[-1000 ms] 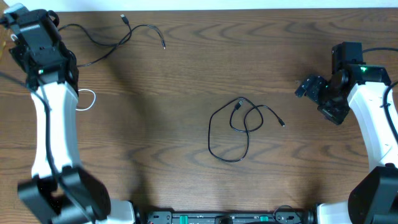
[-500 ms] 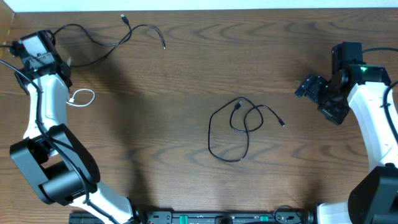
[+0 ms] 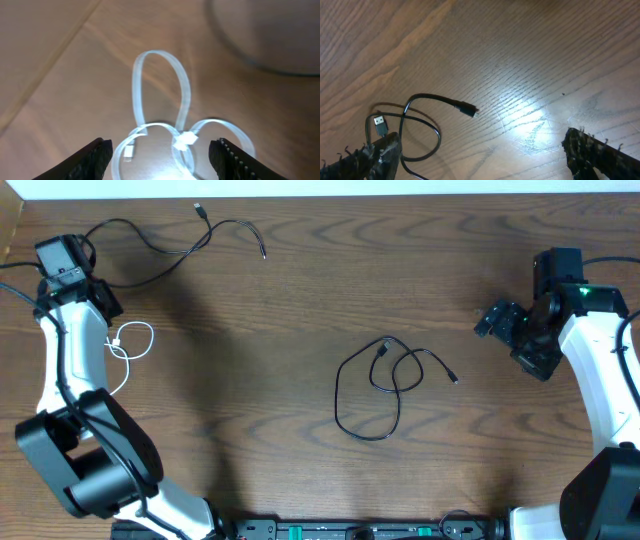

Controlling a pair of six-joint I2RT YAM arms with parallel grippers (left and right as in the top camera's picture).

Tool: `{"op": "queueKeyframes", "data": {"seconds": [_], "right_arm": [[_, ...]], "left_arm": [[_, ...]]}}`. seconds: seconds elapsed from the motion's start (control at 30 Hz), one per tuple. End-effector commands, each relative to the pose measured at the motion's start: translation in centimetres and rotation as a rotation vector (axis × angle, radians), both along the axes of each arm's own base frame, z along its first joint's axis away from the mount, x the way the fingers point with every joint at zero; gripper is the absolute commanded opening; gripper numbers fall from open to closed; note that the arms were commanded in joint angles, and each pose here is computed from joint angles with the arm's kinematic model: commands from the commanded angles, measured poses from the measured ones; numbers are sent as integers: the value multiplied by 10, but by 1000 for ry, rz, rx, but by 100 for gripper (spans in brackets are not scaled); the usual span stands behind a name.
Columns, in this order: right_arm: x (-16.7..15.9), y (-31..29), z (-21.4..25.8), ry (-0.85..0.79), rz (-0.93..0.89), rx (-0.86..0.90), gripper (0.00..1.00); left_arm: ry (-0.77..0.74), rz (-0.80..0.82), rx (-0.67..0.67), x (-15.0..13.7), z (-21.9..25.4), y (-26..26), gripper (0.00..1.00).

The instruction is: Untangle cables

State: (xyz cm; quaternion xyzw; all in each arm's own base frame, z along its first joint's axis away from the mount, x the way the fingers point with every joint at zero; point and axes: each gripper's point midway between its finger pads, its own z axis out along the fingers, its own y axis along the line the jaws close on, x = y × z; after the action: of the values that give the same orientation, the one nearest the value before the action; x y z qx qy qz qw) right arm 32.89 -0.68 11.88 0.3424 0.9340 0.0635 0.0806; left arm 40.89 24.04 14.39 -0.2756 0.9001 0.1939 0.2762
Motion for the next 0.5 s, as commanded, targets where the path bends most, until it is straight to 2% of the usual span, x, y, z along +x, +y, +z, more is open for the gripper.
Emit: {"op": "queueKeyframes", "data": {"seconds": [0.0, 0.1, 0.3, 0.47], "right_arm": [[0, 0, 0, -1, -5, 0, 99], [0, 0, 0, -1, -5, 0, 99], [0, 0, 0, -1, -5, 0, 99], [0, 0, 0, -1, -5, 0, 99]], "left_arm": [[-178, -89, -251, 21, 17, -45, 67], [-191, -47, -366, 22, 0, -58, 60], [-24, 14, -452, 3, -66, -65, 60], [94, -26, -471, -7, -101, -69, 61]]}}
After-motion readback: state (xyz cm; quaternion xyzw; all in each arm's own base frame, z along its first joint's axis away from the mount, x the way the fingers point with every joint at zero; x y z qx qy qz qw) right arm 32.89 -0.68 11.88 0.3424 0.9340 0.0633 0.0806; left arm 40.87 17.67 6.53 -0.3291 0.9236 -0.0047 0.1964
